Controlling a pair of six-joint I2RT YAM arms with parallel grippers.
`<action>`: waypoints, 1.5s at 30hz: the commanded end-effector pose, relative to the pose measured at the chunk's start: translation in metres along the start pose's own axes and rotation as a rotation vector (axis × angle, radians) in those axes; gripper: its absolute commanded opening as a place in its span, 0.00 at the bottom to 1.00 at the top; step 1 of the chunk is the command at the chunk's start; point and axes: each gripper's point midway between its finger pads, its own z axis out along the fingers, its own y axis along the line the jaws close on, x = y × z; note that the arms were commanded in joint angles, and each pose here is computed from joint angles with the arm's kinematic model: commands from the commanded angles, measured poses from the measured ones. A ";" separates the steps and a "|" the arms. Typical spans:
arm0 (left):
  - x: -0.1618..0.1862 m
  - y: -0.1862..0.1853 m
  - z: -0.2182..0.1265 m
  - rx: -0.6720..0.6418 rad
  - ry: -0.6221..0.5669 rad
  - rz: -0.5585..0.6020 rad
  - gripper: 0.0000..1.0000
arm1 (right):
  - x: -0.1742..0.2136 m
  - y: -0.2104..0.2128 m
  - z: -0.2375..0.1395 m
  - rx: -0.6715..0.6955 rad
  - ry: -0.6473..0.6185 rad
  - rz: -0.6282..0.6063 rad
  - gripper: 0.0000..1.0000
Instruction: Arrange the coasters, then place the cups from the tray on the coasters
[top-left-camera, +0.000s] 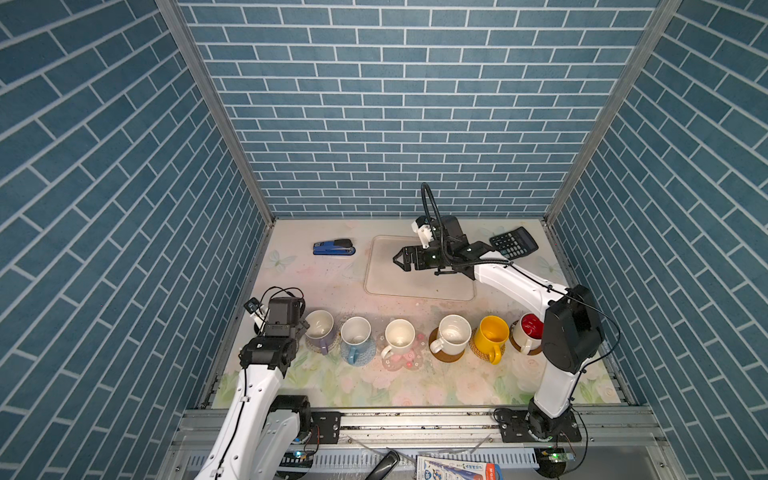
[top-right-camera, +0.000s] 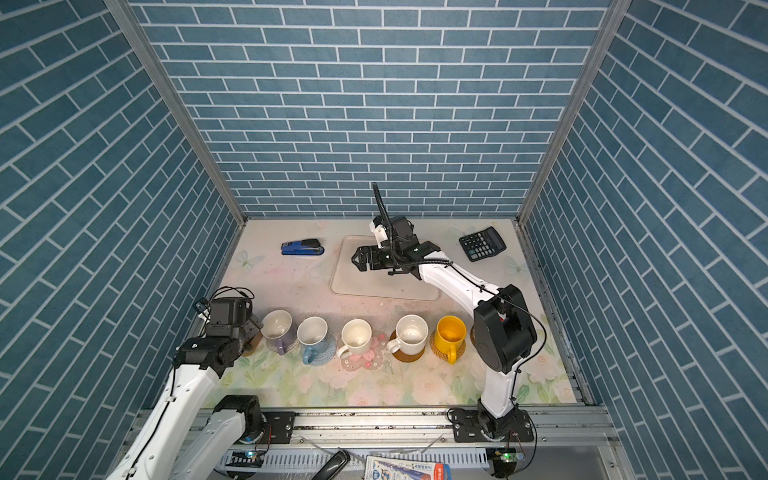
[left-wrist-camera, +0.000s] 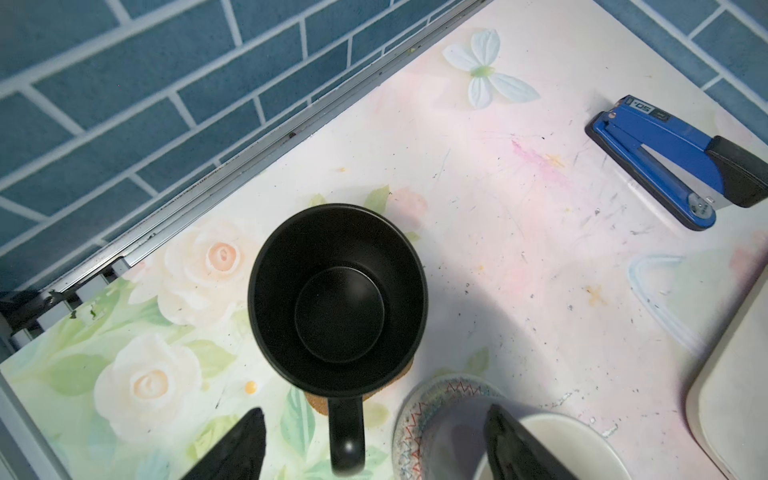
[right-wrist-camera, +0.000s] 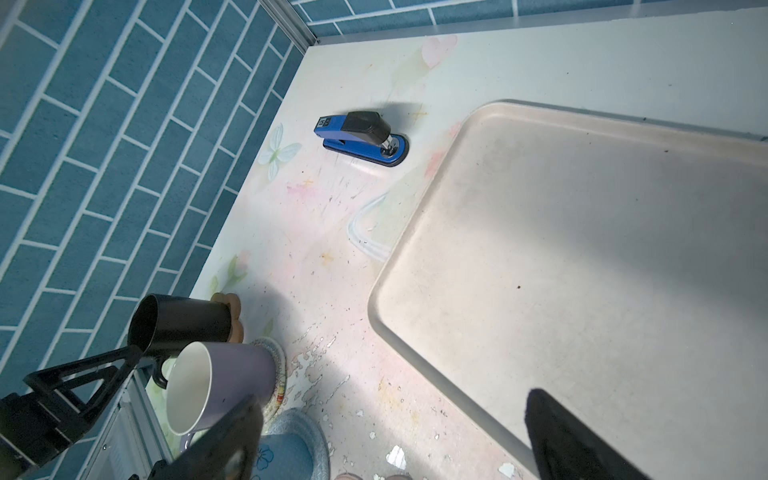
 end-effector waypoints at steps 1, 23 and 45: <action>-0.008 -0.001 -0.014 0.011 0.007 0.022 0.87 | -0.007 -0.003 -0.017 0.012 -0.036 -0.037 0.98; -0.119 -0.158 -0.042 0.431 -0.114 0.215 0.99 | -0.039 -0.154 -0.161 0.517 -0.341 -0.100 0.99; -0.096 -0.185 0.054 0.448 -0.294 0.614 0.99 | 0.057 -0.333 -0.248 0.997 -0.567 0.062 0.99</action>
